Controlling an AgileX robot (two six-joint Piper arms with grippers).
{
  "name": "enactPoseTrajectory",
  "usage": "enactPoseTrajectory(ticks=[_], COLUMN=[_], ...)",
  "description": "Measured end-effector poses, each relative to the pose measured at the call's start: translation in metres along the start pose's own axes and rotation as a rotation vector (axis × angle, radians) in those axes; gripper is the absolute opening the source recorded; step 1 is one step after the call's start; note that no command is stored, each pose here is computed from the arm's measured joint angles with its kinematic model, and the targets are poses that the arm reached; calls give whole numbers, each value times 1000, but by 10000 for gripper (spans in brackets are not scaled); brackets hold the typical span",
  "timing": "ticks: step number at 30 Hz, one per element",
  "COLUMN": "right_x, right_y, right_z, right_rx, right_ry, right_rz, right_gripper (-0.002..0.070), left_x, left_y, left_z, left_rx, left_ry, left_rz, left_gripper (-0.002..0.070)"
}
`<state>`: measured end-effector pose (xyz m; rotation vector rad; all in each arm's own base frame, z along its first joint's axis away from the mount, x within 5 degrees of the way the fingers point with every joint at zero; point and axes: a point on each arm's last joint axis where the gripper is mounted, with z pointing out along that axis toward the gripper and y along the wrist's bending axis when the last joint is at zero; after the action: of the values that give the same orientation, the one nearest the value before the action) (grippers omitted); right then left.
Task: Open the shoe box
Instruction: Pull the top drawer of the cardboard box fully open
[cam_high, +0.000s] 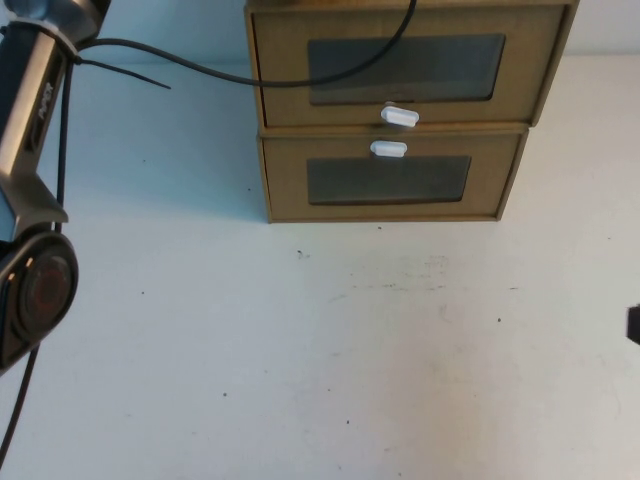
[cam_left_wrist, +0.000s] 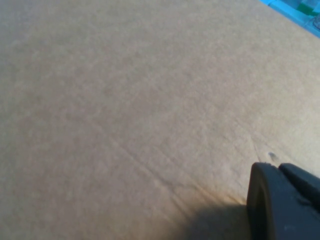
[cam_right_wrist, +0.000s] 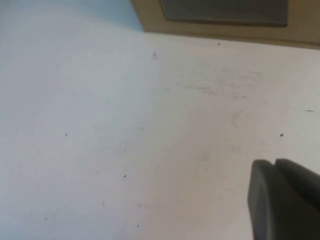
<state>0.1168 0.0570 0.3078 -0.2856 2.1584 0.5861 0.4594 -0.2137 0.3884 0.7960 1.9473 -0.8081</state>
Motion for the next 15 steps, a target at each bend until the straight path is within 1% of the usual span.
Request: enactPoseTrajectory(ticks=[3,7,9,11,15], right_x=[-23,-50,-62,-73,-91], right_y=[7,24,34,43,55], right_z=[22,67,89,112,152], right_rx=[-19,-21,11,71,204], right_ry=[94,224,257,276,242], right_rz=[-92,-242,-331,-439,-662], right_gripper=[-13,-13,-13,-14,-13], left_x=[0,0,0,0,0], left_y=[0,-1,-1,-1,-1], left_z=[0,0,-1,-1,-1], left_rx=[0,3,3,3,3], left_ry=[0,6,4,4,4], left_rz=[-15,-36,-47,-65,-130], left_gripper=[-4,-4,-4,-4,-4])
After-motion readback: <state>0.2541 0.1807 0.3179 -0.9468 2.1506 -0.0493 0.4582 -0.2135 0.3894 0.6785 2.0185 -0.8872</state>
